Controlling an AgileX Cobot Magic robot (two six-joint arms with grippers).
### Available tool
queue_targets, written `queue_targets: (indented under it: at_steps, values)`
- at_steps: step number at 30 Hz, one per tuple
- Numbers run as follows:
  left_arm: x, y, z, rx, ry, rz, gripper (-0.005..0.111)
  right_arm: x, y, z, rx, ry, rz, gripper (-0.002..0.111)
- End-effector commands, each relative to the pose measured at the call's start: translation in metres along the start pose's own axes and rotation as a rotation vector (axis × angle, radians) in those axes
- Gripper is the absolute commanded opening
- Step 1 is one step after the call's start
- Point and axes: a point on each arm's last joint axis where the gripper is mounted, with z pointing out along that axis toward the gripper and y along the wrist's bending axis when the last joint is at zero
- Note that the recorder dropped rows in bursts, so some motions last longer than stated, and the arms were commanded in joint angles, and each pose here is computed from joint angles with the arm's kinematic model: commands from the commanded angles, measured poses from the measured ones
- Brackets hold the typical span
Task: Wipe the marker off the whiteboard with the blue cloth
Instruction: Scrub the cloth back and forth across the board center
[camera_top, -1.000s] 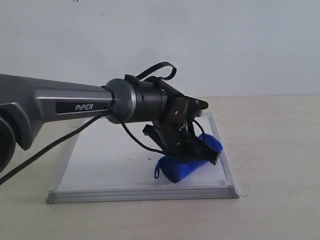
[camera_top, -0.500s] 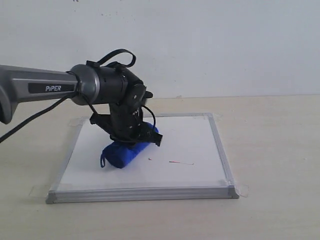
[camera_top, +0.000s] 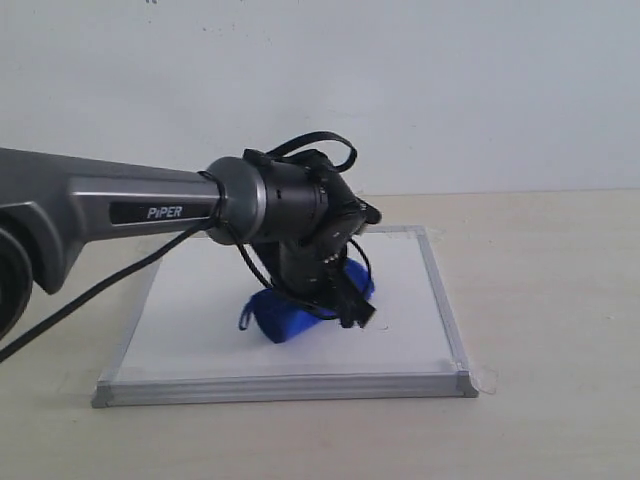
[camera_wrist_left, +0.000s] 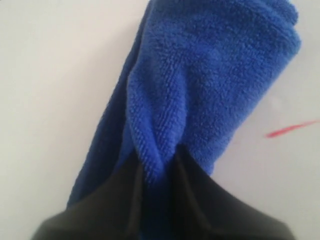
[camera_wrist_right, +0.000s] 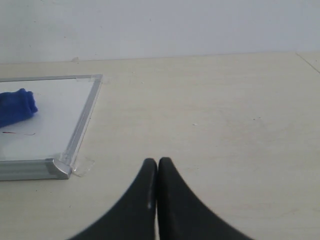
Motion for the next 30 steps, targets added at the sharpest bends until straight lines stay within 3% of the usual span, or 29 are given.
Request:
queue_targets:
  at_steps: [1, 3, 6, 11, 15, 19, 22, 30]
  values:
    - [0.011, 0.047, 0.012, -0.128, 0.136, -0.090, 0.004, -0.001, -0.001, 0.000, 0.009, -0.011, -0.004, 0.000]
    - [0.018, 0.058, 0.014, -0.150, 0.201, -0.119, 0.004, -0.001, -0.001, 0.000, 0.009, -0.011, -0.004, 0.000]
    - [0.022, 0.056, 0.015, -0.119, 0.247, -0.091, 0.004, -0.001, -0.001, 0.000, 0.009, -0.011, -0.004, 0.000]
    - [0.017, 0.009, 0.005, 0.100, 0.194, -0.011, 0.004, -0.001, -0.001, 0.000, 0.009, -0.011, -0.004, 0.000]
    - [0.011, -0.028, -0.007, 0.176, 0.098, 0.074, 0.004, -0.001, -0.001, 0.000, 0.009, -0.011, -0.004, 0.000]
    - [0.007, -0.033, -0.009, 0.172, 0.055, 0.084, 0.004, -0.001, -0.001, 0.000, 0.009, -0.011, -0.004, 0.000]
    - [0.008, -0.017, 0.000, 0.151, 0.075, 0.049, 0.004, -0.001, -0.001, 0.000, 0.009, -0.011, -0.004, 0.000]
    - [0.026, 0.046, 0.041, 0.028, 0.254, -0.135, 0.004, -0.001, 0.000, 0.000, 0.008, -0.013, -0.004, 0.000]
